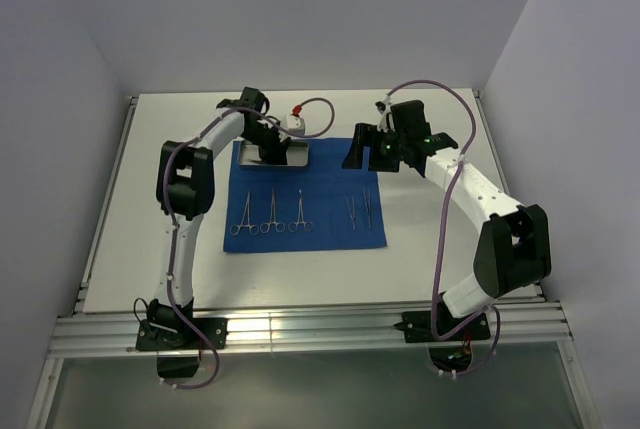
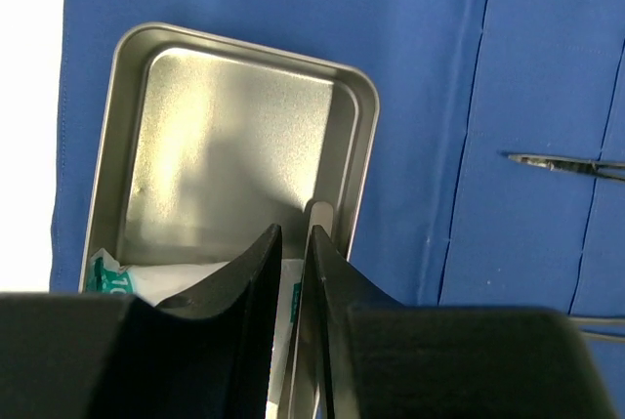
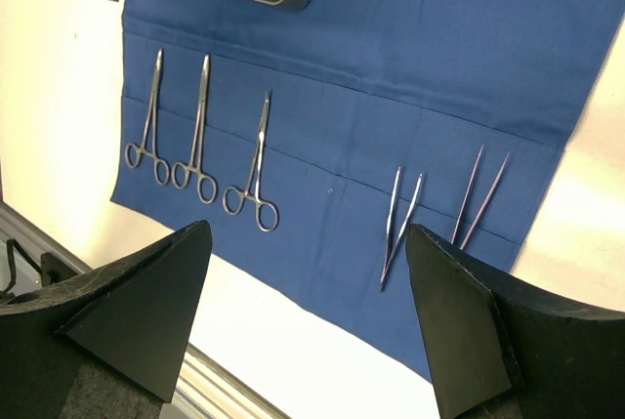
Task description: Open and lay out the surgical kit
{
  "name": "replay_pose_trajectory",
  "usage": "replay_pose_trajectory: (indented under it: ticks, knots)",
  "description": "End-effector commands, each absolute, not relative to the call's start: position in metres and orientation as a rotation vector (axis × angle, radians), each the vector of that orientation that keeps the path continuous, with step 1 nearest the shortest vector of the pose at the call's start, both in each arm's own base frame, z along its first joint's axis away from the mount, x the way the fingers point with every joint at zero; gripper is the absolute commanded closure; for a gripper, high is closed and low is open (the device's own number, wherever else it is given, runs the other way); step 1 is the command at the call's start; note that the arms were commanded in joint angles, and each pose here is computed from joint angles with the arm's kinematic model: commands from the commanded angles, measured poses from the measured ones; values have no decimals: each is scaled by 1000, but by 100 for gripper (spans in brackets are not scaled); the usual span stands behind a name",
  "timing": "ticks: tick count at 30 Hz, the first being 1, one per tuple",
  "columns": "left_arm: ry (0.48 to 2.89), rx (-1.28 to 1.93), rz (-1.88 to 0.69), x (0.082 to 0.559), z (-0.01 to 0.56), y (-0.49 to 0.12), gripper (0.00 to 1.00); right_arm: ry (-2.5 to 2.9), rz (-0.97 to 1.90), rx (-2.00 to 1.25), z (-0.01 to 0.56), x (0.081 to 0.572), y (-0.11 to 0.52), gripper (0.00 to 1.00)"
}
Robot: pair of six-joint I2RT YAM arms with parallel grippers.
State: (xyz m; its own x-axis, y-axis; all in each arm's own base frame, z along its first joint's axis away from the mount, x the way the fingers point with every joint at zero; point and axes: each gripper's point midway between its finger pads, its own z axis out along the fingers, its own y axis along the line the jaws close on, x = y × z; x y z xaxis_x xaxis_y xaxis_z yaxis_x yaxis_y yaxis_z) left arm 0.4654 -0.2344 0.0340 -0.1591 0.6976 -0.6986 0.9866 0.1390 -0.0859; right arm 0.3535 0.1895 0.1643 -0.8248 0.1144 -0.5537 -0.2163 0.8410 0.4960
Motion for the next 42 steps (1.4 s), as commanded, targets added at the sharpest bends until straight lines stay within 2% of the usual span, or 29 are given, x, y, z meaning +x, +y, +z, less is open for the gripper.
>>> replay_pose_trajectory:
  ticks: [1,10,13,15,22,29,35,37,39,42]
  knots:
    - [1869,1681,-716,467,41,-235,76,2395,760,-54,171,361,188,12]
    - [1933,1643,-595,483,27,-230,86,2418,777,-38,165,362,188,13]
    - [1905,1635,-582,487,33,-232,90,2416,781,-36,165,362,188,13]
    - [1877,1636,-597,485,37,-234,90,2421,786,-37,164,361,188,13]
    - [1739,1582,-599,491,97,-248,80,2423,804,-39,164,359,190,13]
    - [1605,1475,-545,506,178,-244,79,2414,811,-55,167,358,190,13]
    - [1810,1454,-514,503,143,-213,76,2420,794,-39,166,359,189,12]
    - [1937,1317,-519,506,131,-209,70,2430,789,-29,163,359,188,12]
    - [2043,1166,-532,505,125,-204,68,2429,789,-24,163,360,188,12]
    - [2110,943,-556,501,127,-202,61,2429,786,-25,163,360,188,12]
